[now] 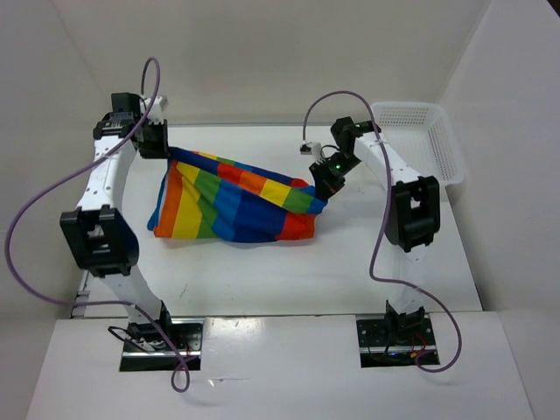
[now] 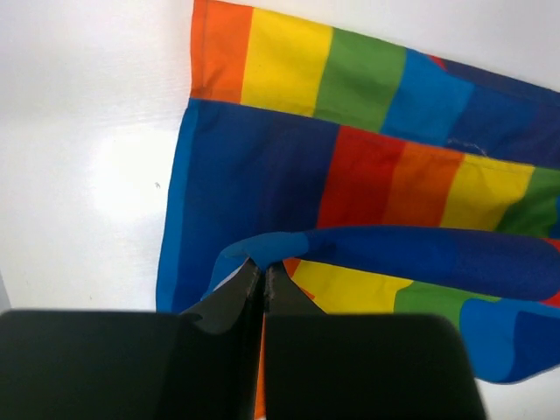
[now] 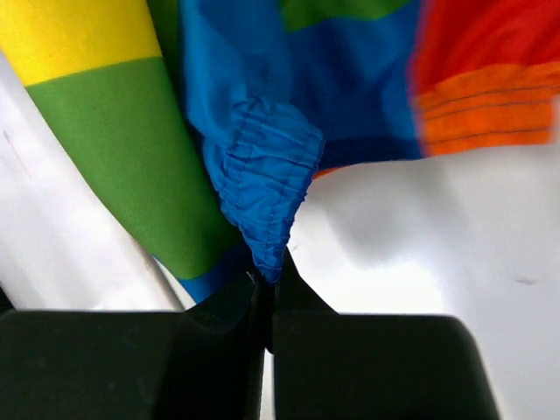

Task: Fold and stack the shorts
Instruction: Fold the shorts

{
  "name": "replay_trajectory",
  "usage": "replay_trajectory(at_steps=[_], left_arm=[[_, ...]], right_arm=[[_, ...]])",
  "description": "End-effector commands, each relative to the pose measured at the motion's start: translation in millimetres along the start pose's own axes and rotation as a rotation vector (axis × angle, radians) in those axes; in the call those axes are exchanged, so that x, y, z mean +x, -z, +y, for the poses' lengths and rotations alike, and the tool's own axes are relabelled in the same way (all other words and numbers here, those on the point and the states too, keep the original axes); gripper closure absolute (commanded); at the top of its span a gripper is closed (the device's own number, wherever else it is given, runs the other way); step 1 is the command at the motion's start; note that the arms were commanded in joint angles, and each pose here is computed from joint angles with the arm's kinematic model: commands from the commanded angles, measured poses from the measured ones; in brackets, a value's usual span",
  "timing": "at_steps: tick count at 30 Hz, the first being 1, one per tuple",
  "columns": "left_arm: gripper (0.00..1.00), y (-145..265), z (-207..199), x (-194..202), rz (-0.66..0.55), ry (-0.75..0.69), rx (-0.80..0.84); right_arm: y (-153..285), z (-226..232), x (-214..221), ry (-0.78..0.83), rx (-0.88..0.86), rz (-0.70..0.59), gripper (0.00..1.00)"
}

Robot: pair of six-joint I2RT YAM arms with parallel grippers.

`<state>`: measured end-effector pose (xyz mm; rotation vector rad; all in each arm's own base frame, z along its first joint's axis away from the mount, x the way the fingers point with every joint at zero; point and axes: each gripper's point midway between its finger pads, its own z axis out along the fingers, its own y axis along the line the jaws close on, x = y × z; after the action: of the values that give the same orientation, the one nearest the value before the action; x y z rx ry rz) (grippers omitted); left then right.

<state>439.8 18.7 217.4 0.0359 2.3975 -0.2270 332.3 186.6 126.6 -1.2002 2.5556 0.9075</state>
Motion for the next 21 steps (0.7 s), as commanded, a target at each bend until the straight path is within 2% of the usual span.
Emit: replay_trajectory(at_steps=[1,4,9,10,11,12,14,15,17,19,21], left_arm=[[1.00,-16.5,17.7,-50.0,-0.100,-0.028,-0.053],[1.00,-45.7,23.7,-42.8,-0.047,-0.014,-0.039],[1.00,-74.2,26.8,-59.0,-0.074,-0.022,-0.008],[1.00,-89.2,30.6,-53.8,-0.051,-0.015,-0.006],[1.00,-96.8,25.1,-54.9,-0.047,-0.025,0.004],[1.00,-104.3,22.0,-57.6,-0.052,-0.033,0.010],[0.99,-120.8,28.5,-60.2,-0.048,-0.032,-0.002],[0.99,-126.0,31.5,-60.6,-0.046,-0.031,-0.011],[0.98,-142.8,40.0,-55.2,-0.030,-0.027,-0.035],[0.96,-155.5,44.5,-47.3,-0.007,-0.022,-0.043],[0.93,-164.1,46.6,-44.6,-0.003,-0.020,-0.042]], right_arm=[[13.5,-24.3,-23.4,-0.074,-0.009,-0.081,1.00],[-5.6,-50.3,-22.4,-0.159,-0.025,-0.080,1.00],[-19.2,-82.9,-43.5,-0.233,0.016,-0.140,0.99],[-20.9,-87.6,-46.0,-0.249,0.028,-0.146,0.92],[-27.2,-95.8,-47.2,-0.265,0.038,-0.148,0.74],[-18.1,-100.9,-56.4,-0.255,0.057,-0.182,0.34],[-15.5,-109.3,-67.3,-0.279,0.088,-0.212,0.10],[-1.6,-119.4,-84.0,-0.260,0.121,-0.280,0.05],[24.4,-123.7,-107.2,-0.290,0.178,-0.375,0.02],[67.8,-123.3,-136.7,-0.289,0.233,-0.533,0.02],[79.7,-120.2,-140.5,-0.269,0.275,-0.585,0.05]])
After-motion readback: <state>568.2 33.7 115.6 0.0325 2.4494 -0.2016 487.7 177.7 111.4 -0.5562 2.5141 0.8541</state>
